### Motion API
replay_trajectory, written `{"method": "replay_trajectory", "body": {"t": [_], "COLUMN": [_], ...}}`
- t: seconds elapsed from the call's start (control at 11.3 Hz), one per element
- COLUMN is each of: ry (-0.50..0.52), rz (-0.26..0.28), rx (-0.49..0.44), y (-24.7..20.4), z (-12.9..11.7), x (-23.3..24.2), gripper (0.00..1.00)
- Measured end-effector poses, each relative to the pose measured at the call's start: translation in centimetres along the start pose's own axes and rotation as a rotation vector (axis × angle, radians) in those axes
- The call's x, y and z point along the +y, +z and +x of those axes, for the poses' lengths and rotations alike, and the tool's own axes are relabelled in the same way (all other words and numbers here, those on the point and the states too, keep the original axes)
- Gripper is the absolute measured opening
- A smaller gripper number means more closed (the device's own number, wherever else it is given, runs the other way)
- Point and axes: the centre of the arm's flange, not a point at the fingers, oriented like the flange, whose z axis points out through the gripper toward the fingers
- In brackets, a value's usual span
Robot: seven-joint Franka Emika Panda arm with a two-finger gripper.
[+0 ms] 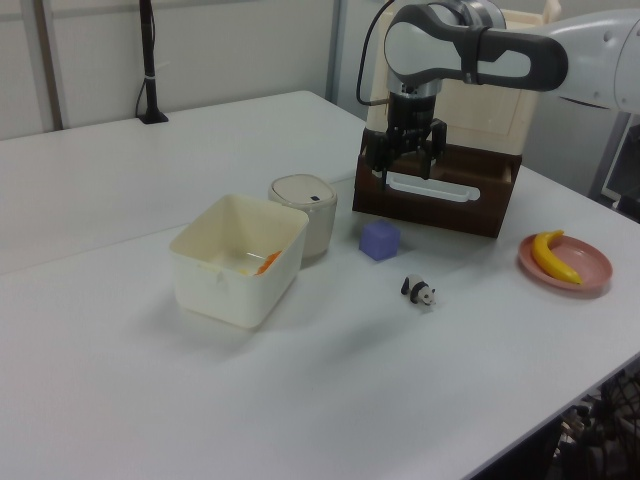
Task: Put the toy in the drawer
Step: 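Move the open gripper over the black-and-white panda toy, then lower the gripper and close it on the panda toy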
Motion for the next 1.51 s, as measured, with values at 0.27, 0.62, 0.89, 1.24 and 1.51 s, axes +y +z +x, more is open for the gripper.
{"method": "replay_trajectory", "body": {"t": [0.27,0.62,0.89,1.24,1.51], "ry": [-0.037,-0.068,-0.102,-0.112,-0.129], "rz": [-0.004,-0.007,-0.011,-0.035,-0.077], "rx": [-0.032,-0.063,-0.134,-0.127,-0.118], "y": [0.5,1.8,5.1,12.2,16.8], "z": [-0.3,-0.6,-1.2,-1.4,-1.4], "x": [0.0,0.1,0.5,1.4,2.3], "gripper": [1.00,1.00,1.00,1.00,0.98]}}
